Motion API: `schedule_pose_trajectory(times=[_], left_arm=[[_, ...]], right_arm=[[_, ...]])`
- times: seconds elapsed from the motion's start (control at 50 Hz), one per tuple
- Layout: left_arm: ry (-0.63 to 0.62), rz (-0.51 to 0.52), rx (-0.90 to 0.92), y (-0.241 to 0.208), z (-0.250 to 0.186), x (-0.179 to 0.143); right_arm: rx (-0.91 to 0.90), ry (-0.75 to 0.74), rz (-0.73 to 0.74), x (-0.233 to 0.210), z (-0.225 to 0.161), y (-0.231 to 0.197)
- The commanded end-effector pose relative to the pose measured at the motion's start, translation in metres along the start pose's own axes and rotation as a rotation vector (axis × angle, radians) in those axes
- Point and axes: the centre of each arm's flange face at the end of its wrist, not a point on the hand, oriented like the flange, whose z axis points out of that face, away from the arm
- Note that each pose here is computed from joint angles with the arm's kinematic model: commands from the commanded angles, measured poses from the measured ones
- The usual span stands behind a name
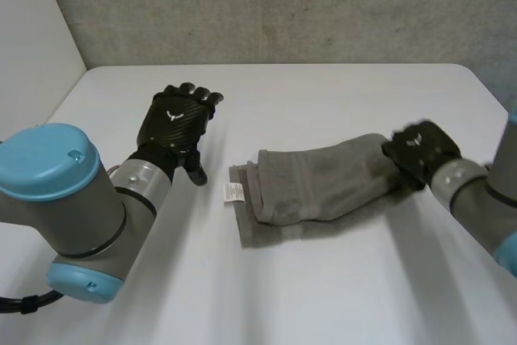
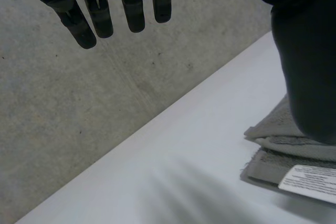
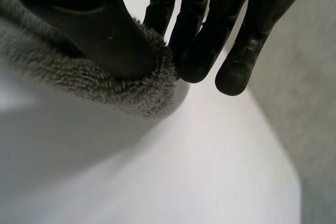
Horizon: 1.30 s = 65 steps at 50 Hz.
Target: Fold the towel.
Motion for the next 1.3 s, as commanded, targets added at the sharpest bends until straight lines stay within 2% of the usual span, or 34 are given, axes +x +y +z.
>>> schedule_pose_trajectory(times=[0.02, 0.04, 0.08, 0.1, 0.12, 0.14, 0.18, 0.28, 0.42, 0.46, 0.52, 0.58, 0.7, 0.74, 0.86, 0.94, 1.12, 1.3], left_arm=[[-0.043, -0.003, 0.036, -0.014, 0.002, -0.008], [-0.043, -0.003, 0.037, -0.014, 0.002, -0.008], [-0.059, -0.005, 0.048, -0.019, 0.000, -0.010], [-0.059, -0.005, 0.048, -0.019, 0.000, -0.010], [-0.063, -0.008, 0.052, -0.021, 0.000, -0.011], [-0.063, -0.008, 0.052, -0.021, 0.000, -0.011], [-0.069, -0.019, 0.058, -0.023, -0.001, -0.012], [-0.070, -0.038, 0.065, -0.025, -0.001, -0.012], [-0.066, -0.039, 0.068, -0.026, -0.001, -0.011], [-0.065, -0.039, 0.076, -0.028, 0.000, -0.010], [-0.064, -0.039, 0.079, -0.029, 0.002, -0.010], [-0.064, -0.042, 0.100, -0.035, 0.006, -0.009], [-0.046, -0.058, 0.106, -0.035, 0.013, -0.002], [-0.010, -0.080, 0.079, -0.031, 0.017, 0.011], [0.051, -0.116, -0.022, -0.011, 0.023, 0.032], [0.094, -0.117, -0.145, 0.019, 0.027, 0.050], [0.091, -0.084, -0.313, 0.062, 0.024, 0.067], [0.082, -0.077, -0.305, 0.054, 0.021, 0.067]], right_arm=[[0.281, -0.142, -0.059, -0.069, -0.005, -0.090], [0.281, -0.142, -0.059, -0.069, -0.005, -0.090], [0.338, -0.256, -0.108, -0.122, -0.013, -0.105], [0.339, -0.257, -0.108, -0.122, -0.014, -0.105], [0.375, -0.304, -0.133, -0.146, -0.022, -0.114], [0.375, -0.305, -0.134, -0.146, -0.022, -0.114], [0.406, -0.363, -0.175, -0.178, -0.035, -0.120], [0.369, -0.391, -0.182, -0.190, -0.034, -0.108], [0.317, -0.398, -0.113, -0.181, -0.042, -0.098], [0.337, -0.342, 0.002, -0.145, -0.052, -0.112], [0.338, -0.318, 0.063, -0.129, -0.055, -0.114], [0.338, -0.256, 0.212, -0.094, -0.062, -0.121], [0.295, -0.192, 0.281, -0.063, -0.057, -0.110], [0.246, -0.163, 0.295, -0.048, -0.050, -0.100], [0.209, -0.191, 0.309, -0.048, -0.041, -0.090], [0.148, -0.248, 0.320, -0.066, -0.019, -0.071], [0.041, -0.312, 0.351, -0.098, 0.015, -0.041], [0.014, -0.317, 0.365, -0.100, 0.020, -0.034]])
